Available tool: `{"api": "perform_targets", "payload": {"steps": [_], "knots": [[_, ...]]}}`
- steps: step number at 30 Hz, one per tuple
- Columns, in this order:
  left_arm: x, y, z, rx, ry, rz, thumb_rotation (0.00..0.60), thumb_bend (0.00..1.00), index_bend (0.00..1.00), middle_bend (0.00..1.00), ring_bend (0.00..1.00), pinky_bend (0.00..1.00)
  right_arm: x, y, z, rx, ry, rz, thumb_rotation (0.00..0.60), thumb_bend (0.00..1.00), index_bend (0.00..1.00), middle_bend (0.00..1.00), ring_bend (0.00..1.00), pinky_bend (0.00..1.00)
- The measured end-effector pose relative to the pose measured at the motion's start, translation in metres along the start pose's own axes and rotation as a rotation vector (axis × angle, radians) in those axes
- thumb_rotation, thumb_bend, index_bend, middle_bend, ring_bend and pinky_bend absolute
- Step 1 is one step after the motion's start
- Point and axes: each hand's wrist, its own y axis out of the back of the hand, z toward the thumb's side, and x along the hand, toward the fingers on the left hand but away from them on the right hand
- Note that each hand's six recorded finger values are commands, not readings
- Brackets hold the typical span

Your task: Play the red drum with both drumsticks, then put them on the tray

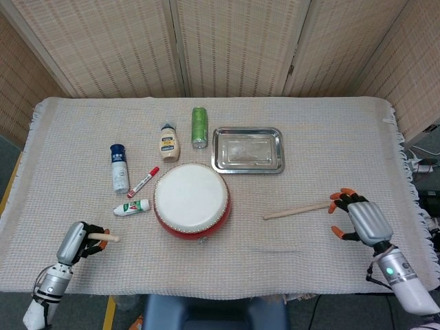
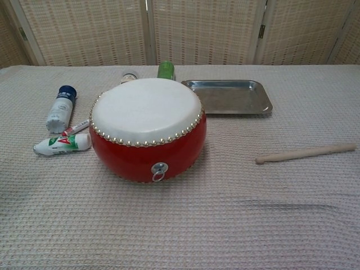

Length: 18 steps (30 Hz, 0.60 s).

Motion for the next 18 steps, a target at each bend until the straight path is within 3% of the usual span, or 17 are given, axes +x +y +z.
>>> {"api": "perform_targets", "payload": {"steps": [8,18], "knots": [[0.008,0.020,0.012,0.126,-0.007,0.032,0.600,0.64,1.00,1.00,1.00,1.00,-0.063,-0.043,0.033,0.077,0.082,0.074,0.600,0.19,0.41,0.25,0.09,0.26],[0.006,0.025,0.009,0.142,0.021,0.030,0.600,0.62,1.00,1.00,1.00,1.00,-0.100,-0.082,0.050,0.160,0.124,0.121,0.600,0.19,0.41,0.25,0.08,0.23]]}}
